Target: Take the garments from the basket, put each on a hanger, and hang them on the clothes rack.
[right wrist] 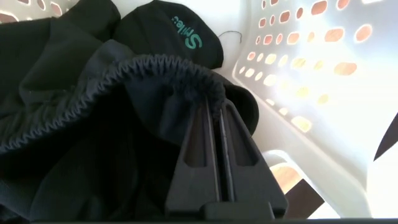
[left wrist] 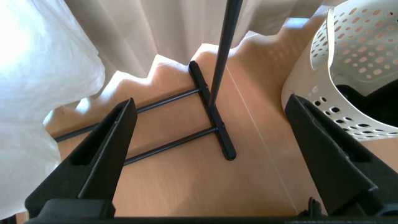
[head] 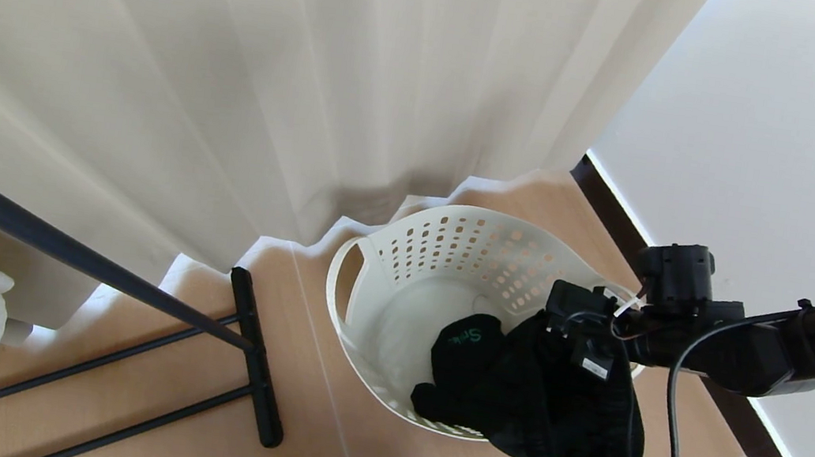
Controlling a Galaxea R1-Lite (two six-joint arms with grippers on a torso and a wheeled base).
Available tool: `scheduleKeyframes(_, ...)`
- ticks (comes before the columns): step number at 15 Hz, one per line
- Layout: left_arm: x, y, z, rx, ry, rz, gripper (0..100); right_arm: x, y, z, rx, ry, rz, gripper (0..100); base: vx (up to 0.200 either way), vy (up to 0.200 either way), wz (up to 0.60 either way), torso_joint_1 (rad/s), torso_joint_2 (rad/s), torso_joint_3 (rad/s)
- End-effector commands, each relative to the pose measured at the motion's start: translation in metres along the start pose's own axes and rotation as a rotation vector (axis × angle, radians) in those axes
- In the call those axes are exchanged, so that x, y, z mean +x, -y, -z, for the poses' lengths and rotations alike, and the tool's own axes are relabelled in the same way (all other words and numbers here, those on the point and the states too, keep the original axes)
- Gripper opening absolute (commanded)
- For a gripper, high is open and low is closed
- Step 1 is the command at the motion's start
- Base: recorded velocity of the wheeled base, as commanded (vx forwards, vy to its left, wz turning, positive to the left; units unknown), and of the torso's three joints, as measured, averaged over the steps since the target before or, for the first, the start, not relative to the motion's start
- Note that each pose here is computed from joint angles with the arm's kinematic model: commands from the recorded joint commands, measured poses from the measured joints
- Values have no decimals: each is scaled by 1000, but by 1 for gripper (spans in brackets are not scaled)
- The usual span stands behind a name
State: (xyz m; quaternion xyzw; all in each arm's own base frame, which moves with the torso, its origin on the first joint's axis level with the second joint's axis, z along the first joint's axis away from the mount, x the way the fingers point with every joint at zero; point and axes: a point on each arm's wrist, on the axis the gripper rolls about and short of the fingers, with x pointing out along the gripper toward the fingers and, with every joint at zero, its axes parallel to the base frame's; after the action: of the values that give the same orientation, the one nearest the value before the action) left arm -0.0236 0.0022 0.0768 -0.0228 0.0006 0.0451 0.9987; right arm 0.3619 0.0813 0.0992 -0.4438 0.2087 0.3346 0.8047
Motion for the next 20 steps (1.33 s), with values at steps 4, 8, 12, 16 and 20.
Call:
scheduleKeyframes(4, 0, 0, 0, 0, 0, -2, 100, -79, -20, -32, 110, 103, 53, 0, 0, 0, 0, 0, 0, 0)
scheduleKeyframes(8, 0, 0, 0, 0, 0, -2, 100, -166, -45, -45, 252, 201, 172, 0, 0, 0, 0, 0, 0, 0)
scheduleKeyframes(12, 0, 0, 1, 5, -3, -2, 100, -220, -77, -62, 430, 297, 295, 0, 0, 0, 0, 0, 0, 0)
scheduleKeyframes(16, 0, 0, 1, 9, -1, -2, 100, -254, -98, -44, 423, 374, 325, 0, 0, 0, 0, 0, 0, 0)
scheduleKeyframes(20, 0, 0, 1, 9, -3, 0, 100, -255, -96, -45, 424, 382, 335, 0, 0, 0, 0, 0, 0, 0)
